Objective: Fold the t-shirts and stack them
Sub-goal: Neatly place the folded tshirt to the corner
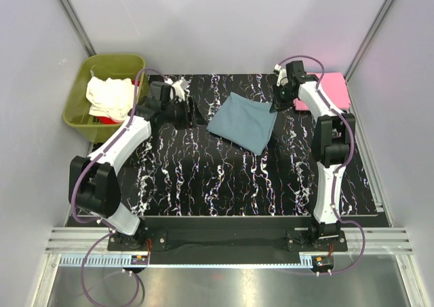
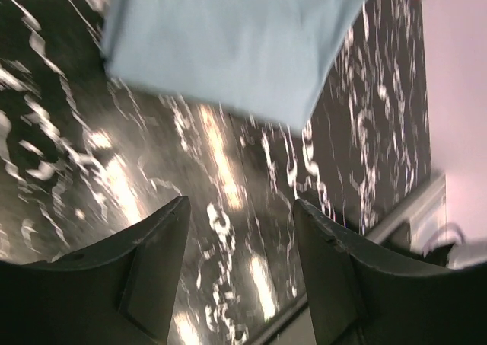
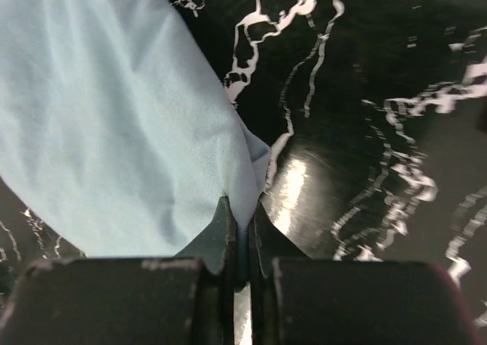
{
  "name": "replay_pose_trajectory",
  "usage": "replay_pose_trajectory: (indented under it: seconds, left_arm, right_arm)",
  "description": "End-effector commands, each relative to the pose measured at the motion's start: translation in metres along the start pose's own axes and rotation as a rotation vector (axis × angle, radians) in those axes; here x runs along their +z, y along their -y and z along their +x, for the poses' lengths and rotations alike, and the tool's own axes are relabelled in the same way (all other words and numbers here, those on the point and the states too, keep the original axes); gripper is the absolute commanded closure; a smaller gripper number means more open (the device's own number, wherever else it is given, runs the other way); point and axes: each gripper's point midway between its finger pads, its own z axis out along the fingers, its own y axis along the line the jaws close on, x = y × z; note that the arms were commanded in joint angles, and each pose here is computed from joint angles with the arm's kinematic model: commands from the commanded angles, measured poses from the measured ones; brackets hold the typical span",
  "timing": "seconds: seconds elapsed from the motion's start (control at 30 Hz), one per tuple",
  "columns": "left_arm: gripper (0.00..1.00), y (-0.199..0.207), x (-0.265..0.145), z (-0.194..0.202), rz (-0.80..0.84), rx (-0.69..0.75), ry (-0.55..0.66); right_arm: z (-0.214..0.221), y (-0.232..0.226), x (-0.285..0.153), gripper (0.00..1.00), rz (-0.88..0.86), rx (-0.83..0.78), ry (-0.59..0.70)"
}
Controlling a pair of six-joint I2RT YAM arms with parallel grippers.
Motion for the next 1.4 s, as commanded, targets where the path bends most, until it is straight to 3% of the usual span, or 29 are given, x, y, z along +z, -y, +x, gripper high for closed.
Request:
replay_pose_trajectory:
  seconds: [0.0,0.17,0.37,0.77,0.9,1.07,1.37]
  left_arm:
    - [0.38,0.008,-0.009,0.029,0.049,0.037,-0.075]
    - [0.38,0.001,-0.008,0.035,0.036,0.053,-0.085]
    - [0.38,0.004,-0.002,0.036,0.065,0.034,-0.101]
    - [0.38,-0.015,0.004,0.033,-0.015,0.036,-0.11]
    - [0.38,-0.015,0.003,0.028,-0.027,0.037,-0.103]
    - [0.38,-0.009,-0.003,0.026,-0.018,0.046,-0.088]
    - [0.38,0.001,-0.006,0.029,0.029,0.068,-0.095]
  right_arm:
    - [-0.04,0.008,-0.053,1.0,0.107,-0.119,0.123]
    - [-0.044,0.012,-0.054,1.0,0.146,-0.055,0.103]
    - [-0.057,-0.014,-0.066,1.0,0.203,0.02,0.204]
    - [-0.054,-0.026,-0.078,1.0,0.348,-0.046,0.225]
    - [-0.053,-0.029,-0.08,1.0,0.364,-0.094,0.235]
    - [-0.06,-0.01,-0.088,1.0,0.45,-0.318,0.223]
    - [-0.079,0.03,-0.132,1.0,0.46,-0.421,0.314]
